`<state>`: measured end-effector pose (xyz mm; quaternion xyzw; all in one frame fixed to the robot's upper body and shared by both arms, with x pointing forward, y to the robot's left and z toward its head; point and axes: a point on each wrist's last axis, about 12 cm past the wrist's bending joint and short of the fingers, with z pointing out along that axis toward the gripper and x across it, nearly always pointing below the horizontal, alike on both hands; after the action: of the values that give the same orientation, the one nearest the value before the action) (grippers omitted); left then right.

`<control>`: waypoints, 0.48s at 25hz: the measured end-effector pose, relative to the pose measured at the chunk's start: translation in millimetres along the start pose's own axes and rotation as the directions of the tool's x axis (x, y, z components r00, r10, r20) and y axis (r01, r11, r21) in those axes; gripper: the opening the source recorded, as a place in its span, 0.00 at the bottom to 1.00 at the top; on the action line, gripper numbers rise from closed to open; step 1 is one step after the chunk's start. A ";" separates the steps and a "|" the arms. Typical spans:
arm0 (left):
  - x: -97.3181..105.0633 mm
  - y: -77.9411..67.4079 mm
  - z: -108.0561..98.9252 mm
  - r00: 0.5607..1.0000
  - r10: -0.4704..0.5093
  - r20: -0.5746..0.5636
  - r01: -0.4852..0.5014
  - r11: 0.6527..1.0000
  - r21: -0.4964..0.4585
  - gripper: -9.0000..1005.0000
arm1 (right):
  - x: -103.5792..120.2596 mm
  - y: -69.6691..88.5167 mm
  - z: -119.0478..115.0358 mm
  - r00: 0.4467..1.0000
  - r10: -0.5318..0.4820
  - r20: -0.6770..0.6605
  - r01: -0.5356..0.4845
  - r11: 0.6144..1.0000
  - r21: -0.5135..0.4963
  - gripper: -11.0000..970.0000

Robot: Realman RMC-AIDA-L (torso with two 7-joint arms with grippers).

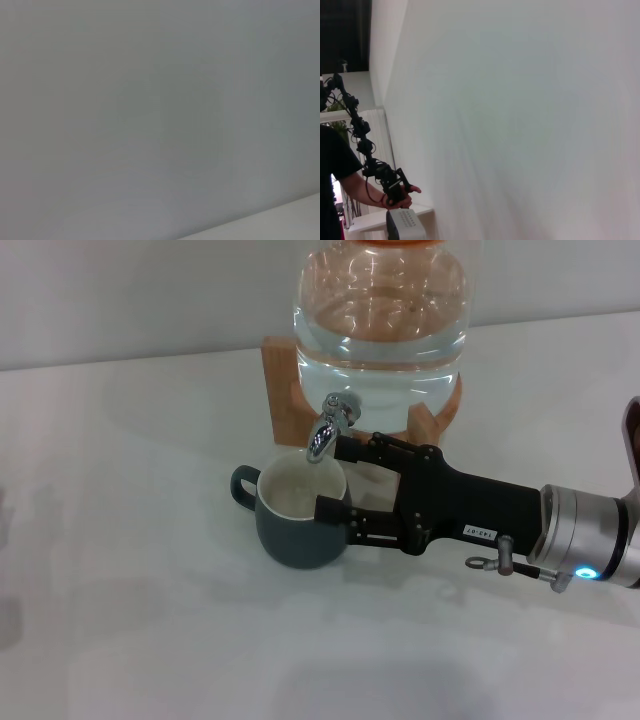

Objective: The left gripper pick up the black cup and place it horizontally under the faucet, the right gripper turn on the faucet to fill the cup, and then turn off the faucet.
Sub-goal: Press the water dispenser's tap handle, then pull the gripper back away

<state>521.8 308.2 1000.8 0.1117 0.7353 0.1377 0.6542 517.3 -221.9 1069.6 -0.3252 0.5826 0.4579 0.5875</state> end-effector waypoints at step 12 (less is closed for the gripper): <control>-0.4 0.4 0.3 1.000 -0.001 0.002 0.001 1.000 -0.001 0.87 | -0.8 -4.3 -5.0 1.000 -0.013 0.012 0.013 0.999 0.048 0.87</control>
<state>522.1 308.5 1001.3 0.1113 0.7346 0.1378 0.6550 519.4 -228.2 1069.1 -0.3121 0.5877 0.4420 0.6015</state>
